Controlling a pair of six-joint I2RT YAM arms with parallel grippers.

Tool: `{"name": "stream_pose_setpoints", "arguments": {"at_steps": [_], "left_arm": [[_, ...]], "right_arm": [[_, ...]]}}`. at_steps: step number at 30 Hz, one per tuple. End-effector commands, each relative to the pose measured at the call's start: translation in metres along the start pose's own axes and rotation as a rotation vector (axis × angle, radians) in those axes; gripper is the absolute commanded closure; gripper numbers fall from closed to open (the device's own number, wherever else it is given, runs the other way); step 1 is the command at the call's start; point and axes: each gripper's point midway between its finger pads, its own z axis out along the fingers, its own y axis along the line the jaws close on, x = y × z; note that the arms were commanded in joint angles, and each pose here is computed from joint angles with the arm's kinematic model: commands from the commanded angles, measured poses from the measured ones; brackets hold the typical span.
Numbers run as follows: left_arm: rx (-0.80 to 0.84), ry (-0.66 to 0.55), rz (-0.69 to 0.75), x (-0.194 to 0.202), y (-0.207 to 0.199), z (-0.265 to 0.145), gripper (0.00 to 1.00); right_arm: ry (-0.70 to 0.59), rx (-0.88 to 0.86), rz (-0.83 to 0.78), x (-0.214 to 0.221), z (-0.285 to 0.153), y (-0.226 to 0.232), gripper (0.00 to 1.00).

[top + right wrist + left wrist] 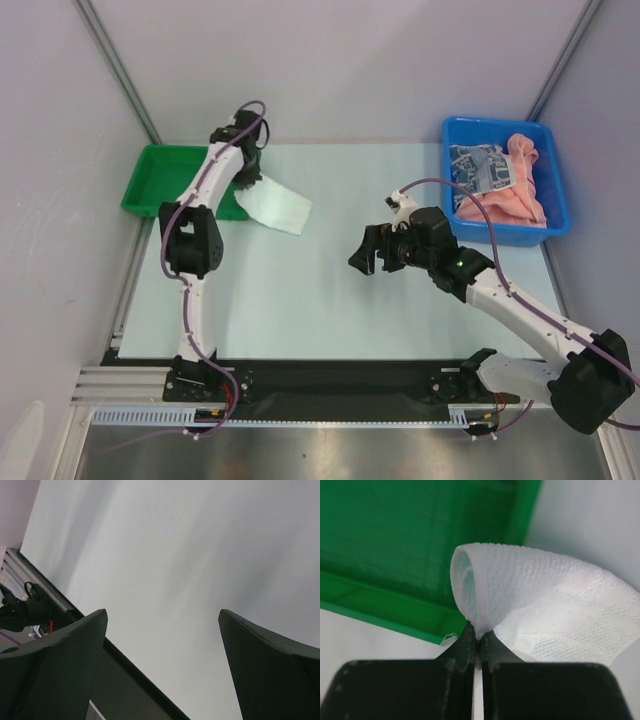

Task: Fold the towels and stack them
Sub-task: Neatly place the folded towel into the bin

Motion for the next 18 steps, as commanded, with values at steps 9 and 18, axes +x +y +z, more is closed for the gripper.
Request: {"name": "stream_pose_setpoints", "arguments": {"at_steps": [9,18], "left_arm": [[-0.153,-0.205,-0.071,-0.087,0.122,0.021,1.0],[-0.291,-0.181,-0.023,-0.085,0.187,0.061,1.0]], "right_arm": [[0.001,0.047,-0.082,-0.025,0.01,-0.022,0.0],[-0.019,0.056,-0.067,-0.033,0.008,-0.036,0.0]]}}
